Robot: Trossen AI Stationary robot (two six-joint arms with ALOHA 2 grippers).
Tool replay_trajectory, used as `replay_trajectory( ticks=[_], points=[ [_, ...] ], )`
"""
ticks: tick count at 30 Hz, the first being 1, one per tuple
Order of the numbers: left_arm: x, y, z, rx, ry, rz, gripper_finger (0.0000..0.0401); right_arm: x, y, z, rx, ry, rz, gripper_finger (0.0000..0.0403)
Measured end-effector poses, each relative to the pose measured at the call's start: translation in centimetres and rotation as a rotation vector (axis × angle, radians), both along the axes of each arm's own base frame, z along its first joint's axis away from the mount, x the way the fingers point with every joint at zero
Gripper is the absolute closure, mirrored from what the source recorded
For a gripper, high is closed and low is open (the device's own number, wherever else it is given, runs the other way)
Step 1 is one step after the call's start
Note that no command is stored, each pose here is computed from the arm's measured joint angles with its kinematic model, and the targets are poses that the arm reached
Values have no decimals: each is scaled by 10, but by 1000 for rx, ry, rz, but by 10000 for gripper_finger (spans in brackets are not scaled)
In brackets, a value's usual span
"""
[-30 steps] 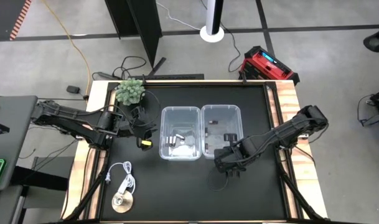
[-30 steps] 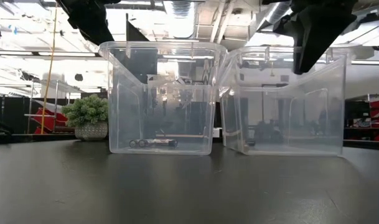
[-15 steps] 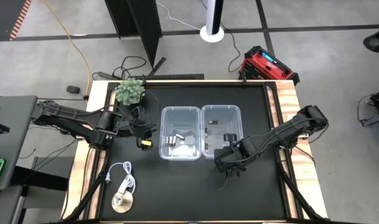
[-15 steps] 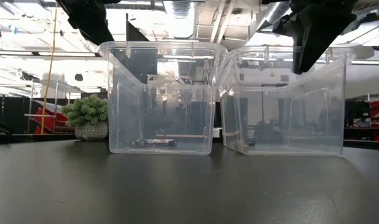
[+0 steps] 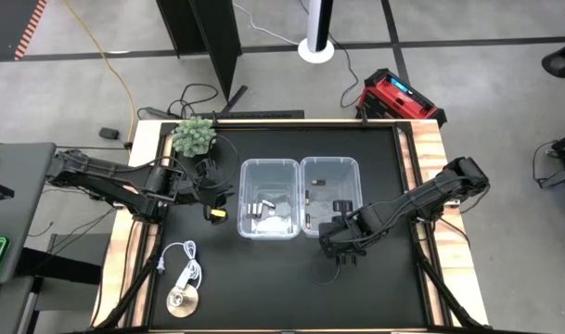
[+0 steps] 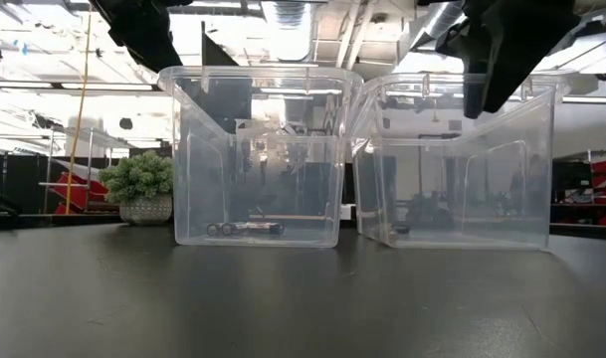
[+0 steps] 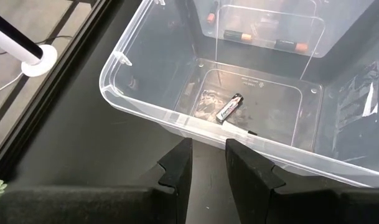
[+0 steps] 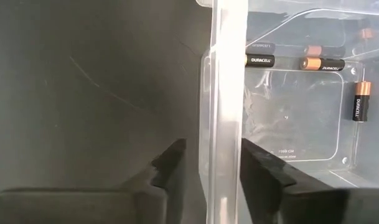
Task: Sort batteries
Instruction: Move the top transparent bin on the right side of the bottom transparent bin, then return to Home Position
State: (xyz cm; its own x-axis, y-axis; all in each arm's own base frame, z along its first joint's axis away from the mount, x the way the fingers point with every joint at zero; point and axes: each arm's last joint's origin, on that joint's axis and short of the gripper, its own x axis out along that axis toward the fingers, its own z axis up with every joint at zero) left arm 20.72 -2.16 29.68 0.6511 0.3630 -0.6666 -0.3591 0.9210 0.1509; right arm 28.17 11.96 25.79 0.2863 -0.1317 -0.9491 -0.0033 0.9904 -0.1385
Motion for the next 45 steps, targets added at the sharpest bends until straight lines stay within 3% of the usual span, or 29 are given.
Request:
replay_trajectory(
  ticks=[11, 19, 23, 27, 30, 35, 39, 45],
  points=[
    [0, 0, 0, -2, 4, -15, 310, 3, 2, 12, -59, -56, 13, 160],
    [5, -1, 4, 28, -44, -55, 310, 12, 5, 49, -106, -187, 90, 153],
    [7, -2, 14, 66, -123, -99, 310, 12, 5, 73, -150, -377, 144, 158],
    [2, -2, 31, 110, -244, -148, 311, 2, 1, 92, -140, -598, 209, 200],
    [-9, -3, 43, 138, -303, -177, 328, -20, -10, 97, -117, -721, 209, 269],
    [-31, -6, 56, 171, -382, -233, 389, -67, -30, 86, -61, -918, 189, 388],
    [-48, -9, 47, 191, -526, -284, 399, -99, -42, 70, -29, -1063, 195, 388],
    [-66, -5, -5, 162, -601, -282, 400, -132, -58, 42, -44, -1185, 215, 399]
  ],
)
